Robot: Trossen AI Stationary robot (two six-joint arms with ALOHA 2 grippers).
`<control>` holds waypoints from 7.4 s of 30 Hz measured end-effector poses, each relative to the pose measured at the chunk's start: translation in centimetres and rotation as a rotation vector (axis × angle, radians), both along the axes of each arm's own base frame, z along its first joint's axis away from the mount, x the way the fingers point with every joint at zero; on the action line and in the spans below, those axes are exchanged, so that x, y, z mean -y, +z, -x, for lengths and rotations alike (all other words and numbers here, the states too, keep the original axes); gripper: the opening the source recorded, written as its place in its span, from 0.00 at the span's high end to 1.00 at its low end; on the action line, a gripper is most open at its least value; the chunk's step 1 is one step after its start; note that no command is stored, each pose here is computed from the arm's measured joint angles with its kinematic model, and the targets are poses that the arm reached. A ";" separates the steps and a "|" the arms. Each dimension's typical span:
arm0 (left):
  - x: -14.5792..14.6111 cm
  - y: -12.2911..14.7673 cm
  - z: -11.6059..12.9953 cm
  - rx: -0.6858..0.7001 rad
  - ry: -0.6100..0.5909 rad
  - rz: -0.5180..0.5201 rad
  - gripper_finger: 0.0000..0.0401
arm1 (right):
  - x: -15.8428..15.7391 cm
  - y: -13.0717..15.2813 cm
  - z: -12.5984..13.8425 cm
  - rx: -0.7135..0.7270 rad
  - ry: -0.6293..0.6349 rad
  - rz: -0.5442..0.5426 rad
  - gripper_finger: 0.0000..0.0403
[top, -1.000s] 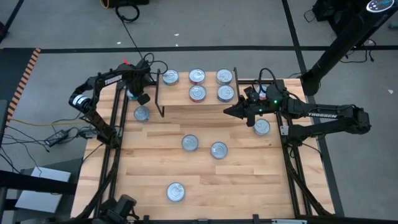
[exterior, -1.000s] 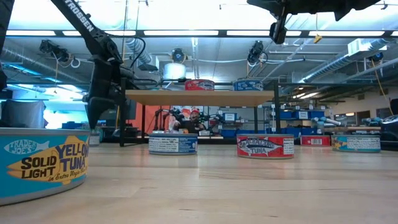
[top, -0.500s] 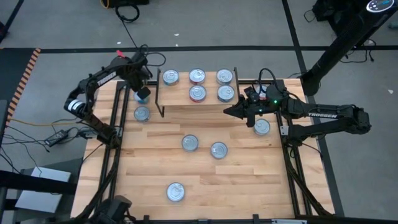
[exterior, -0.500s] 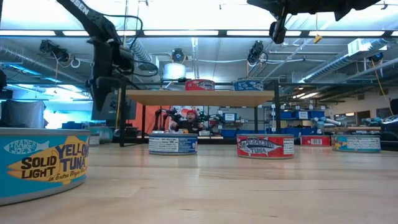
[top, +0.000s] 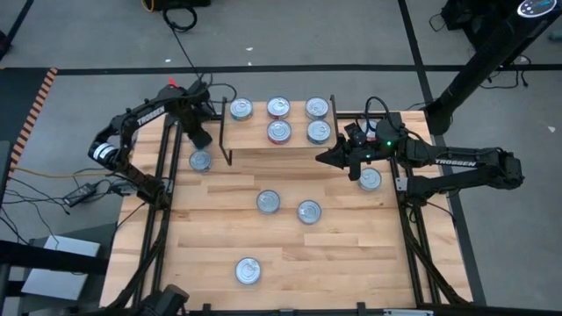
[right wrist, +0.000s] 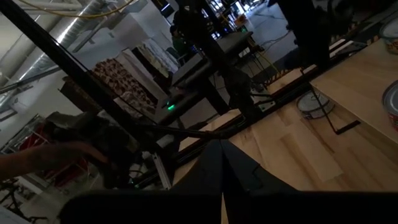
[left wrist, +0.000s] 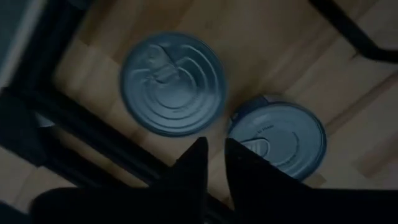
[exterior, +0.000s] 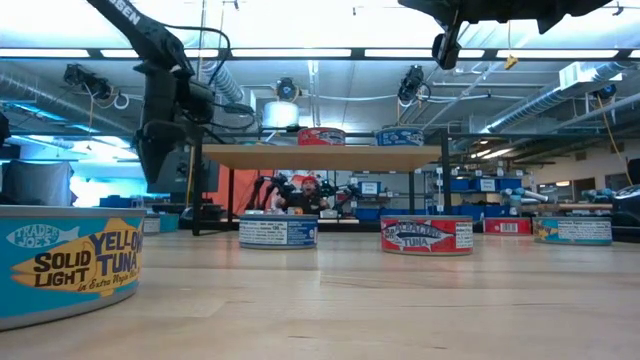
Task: Stack canned seafood by type on shelf
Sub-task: Put the top left yellow and blue tuna can on the shelf aligned with the other yellow and blue tuna can
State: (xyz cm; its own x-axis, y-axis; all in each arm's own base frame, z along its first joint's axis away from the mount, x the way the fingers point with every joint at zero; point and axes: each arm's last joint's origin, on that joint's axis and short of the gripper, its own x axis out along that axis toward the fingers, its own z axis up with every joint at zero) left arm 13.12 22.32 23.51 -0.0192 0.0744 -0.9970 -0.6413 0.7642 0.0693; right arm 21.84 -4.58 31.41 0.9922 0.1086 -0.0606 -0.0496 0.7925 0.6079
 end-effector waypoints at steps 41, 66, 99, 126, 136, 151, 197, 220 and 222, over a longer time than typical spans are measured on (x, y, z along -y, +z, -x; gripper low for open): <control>1.5 -5.6 -0.1 -0.085 -0.269 -0.054 0.75 | 0.0 0.1 0.0 0.012 -0.002 -0.026 0.99; 1.0 -6.9 -1.3 -0.157 -0.339 -0.069 0.99 | 0.0 0.6 0.0 0.060 -0.002 -0.031 0.99; 1.2 7.6 -1.4 -0.048 -0.069 -0.103 1.00 | 0.0 0.6 0.0 0.065 0.001 0.024 0.99; 9.0 17.1 -8.5 0.218 -0.363 -0.345 1.00 | 0.0 0.6 0.0 0.067 0.010 0.042 0.99; 11.9 15.9 -12.3 0.240 -0.483 -0.312 1.00 | 0.0 0.6 0.0 0.066 0.009 0.041 0.99; 11.4 11.2 -16.6 0.054 -0.622 -0.220 1.00 | 0.0 0.6 0.0 0.067 0.009 0.041 0.99; 10.5 8.9 -17.6 -0.072 -0.642 -0.172 1.00 | -0.2 0.6 -0.1 0.065 0.016 0.022 0.99; 10.6 11.8 -17.5 -0.002 -0.636 -0.226 0.71 | -0.2 0.6 -0.1 0.070 0.008 0.067 0.99; 10.5 13.3 -17.4 0.070 -0.623 -0.248 0.71 | -0.2 0.6 -0.1 0.070 0.009 0.068 0.99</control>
